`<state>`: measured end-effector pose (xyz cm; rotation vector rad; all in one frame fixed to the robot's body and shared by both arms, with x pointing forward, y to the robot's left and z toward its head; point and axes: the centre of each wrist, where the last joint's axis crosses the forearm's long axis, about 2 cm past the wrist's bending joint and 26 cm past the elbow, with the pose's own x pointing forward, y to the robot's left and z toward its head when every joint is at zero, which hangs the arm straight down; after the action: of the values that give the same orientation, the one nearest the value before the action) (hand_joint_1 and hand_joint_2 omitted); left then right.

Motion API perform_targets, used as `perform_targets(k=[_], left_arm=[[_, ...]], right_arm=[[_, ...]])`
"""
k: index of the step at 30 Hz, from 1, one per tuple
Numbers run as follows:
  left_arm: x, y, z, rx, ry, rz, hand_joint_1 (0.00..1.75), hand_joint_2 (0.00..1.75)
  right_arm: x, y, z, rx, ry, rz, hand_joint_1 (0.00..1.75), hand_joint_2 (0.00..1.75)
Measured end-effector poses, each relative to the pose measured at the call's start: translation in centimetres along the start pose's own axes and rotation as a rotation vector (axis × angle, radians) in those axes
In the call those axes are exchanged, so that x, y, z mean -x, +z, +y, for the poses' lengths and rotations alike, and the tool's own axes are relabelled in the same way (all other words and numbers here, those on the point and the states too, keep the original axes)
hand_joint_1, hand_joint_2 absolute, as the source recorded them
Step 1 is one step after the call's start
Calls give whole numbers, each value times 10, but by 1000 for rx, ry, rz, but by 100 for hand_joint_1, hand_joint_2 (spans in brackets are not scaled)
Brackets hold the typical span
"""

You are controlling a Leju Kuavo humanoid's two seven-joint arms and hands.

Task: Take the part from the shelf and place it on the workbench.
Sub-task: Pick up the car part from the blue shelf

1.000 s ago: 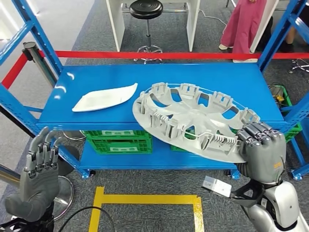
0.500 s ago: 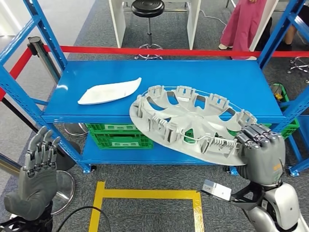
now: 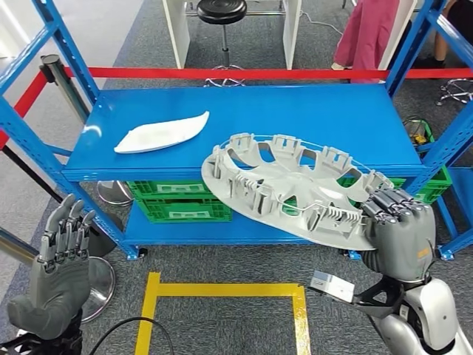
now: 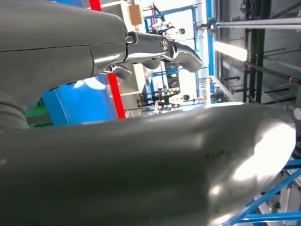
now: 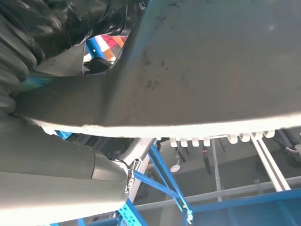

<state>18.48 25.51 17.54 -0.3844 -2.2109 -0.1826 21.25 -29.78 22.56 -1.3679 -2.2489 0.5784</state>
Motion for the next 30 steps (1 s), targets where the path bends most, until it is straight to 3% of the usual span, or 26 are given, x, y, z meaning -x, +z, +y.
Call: perform_targets(k=[30], left_arm=[[0,-3,1,-4,8,-1,0,0]], right_arm=[[3,1,-1,-18,-8,6,175,175]])
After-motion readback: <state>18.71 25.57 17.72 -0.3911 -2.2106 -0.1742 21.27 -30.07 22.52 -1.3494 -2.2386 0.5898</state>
